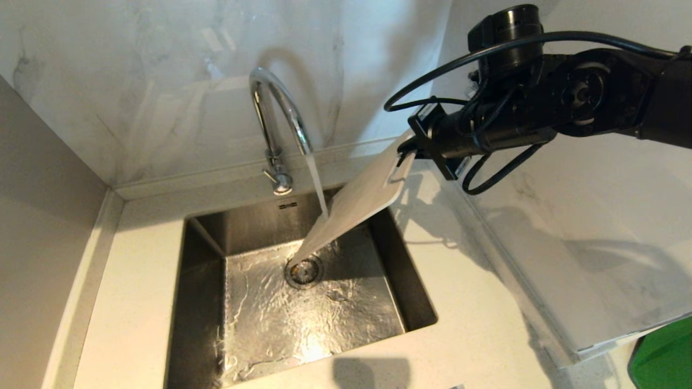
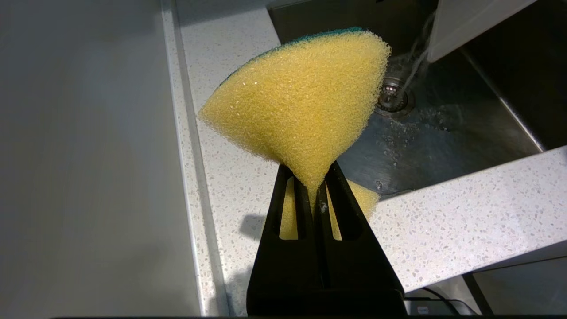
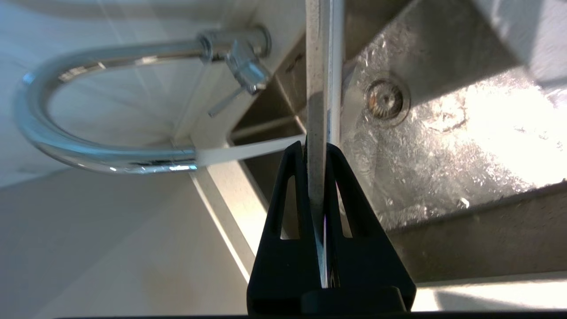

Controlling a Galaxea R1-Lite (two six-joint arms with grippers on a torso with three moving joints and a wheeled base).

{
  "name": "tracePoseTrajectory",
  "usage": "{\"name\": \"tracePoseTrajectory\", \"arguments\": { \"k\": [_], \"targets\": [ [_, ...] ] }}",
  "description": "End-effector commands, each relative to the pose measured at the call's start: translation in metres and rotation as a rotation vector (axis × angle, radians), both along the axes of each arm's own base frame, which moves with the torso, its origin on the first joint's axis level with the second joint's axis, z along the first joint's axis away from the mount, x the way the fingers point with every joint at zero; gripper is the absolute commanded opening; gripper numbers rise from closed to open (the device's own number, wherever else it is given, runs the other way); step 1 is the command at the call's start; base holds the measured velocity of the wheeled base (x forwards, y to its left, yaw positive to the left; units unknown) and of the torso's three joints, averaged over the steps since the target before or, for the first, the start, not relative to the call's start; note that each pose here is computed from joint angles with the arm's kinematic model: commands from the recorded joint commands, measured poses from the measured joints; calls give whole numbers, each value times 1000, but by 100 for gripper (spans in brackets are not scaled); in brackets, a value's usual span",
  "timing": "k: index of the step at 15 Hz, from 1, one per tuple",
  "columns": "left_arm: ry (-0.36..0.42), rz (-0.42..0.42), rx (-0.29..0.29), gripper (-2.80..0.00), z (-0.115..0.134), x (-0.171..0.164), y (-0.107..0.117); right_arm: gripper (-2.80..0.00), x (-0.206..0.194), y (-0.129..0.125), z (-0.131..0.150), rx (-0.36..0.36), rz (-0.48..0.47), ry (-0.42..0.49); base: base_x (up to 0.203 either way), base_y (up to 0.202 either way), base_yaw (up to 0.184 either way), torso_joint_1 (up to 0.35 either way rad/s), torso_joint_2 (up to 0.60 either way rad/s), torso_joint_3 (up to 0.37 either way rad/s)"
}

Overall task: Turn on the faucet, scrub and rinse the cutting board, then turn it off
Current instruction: Scrub the cutting board underwater

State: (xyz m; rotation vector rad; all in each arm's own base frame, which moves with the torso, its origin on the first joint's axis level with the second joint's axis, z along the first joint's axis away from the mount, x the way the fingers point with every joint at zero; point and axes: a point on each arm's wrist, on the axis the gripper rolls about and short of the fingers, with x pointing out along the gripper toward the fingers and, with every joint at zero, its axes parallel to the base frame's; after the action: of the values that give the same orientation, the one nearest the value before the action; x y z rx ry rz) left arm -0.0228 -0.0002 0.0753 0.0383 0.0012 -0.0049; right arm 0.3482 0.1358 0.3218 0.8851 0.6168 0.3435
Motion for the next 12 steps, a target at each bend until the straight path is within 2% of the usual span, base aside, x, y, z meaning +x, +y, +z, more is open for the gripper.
{"name": "tracePoseTrajectory", "arguments": {
  "k": [1, 12],
  "targets": [
    [3, 0, 0, -280, -1, 0, 0, -280, 9, 10, -13, -5, 20, 28, 0, 0, 0, 0, 0, 0],
    [2, 3, -5, -280, 0, 0, 0, -280, 11, 21, -17, -3, 40, 23, 0, 0, 0, 0, 0, 0]
  ]
}}
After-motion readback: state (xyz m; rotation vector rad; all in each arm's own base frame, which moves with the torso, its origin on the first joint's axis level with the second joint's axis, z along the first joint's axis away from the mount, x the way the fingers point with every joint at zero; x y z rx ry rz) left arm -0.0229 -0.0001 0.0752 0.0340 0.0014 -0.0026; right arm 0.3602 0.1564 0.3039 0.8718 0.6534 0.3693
